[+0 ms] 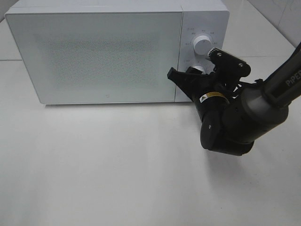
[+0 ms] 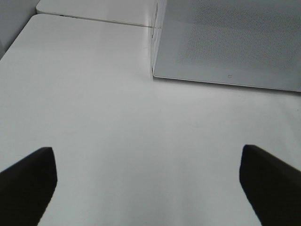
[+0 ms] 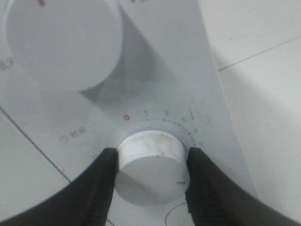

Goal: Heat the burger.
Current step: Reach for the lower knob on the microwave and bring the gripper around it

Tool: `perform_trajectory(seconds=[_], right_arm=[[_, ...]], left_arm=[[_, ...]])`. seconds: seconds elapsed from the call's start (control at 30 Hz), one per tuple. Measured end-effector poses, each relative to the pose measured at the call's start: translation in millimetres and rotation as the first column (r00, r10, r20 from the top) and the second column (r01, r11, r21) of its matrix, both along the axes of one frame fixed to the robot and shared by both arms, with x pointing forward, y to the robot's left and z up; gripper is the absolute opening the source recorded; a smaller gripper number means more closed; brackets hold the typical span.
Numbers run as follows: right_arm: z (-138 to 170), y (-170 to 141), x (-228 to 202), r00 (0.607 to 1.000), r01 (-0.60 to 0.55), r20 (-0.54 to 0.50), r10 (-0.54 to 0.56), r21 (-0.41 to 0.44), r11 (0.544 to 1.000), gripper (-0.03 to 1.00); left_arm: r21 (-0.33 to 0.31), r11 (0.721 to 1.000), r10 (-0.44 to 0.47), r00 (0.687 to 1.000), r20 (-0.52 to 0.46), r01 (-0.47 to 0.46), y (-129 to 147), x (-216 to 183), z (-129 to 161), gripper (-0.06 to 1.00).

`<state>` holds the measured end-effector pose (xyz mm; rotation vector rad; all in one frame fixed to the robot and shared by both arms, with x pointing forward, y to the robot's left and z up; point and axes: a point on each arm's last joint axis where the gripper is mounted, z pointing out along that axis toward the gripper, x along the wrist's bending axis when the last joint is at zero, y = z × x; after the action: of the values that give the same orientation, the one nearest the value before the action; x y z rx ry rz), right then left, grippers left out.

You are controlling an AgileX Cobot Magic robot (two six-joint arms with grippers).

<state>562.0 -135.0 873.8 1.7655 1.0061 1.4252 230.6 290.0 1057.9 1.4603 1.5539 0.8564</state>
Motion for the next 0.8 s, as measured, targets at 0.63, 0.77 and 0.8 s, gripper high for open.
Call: perform_trajectory(seconds=[0.63,0.77,0.8], right_arm=[[-0.5,-0.2,-0.7,0.987,0.135,-0.063,-0.151,0.835,0.533,0.45],[-0.3,-0.2,-0.7,0.983,0.145,-0.081,-0.165,0.895,0.422,0.45],[-0.2,-0.2,-0.6,0.981,0.15,-0.093,-0.173,0.923,0.354,0.45]], left_arm=[[0.0,1.0,0.0,1.0,0.0,0.0,0.0,0.0,0.0,0.97],[0.0,1.0,0.0,1.0,0.0,0.0,0.0,0.0,0.0,0.97],[0.0,1.0,0.0,1.0,0.0,0.0,0.0,0.0,0.0,0.97]])
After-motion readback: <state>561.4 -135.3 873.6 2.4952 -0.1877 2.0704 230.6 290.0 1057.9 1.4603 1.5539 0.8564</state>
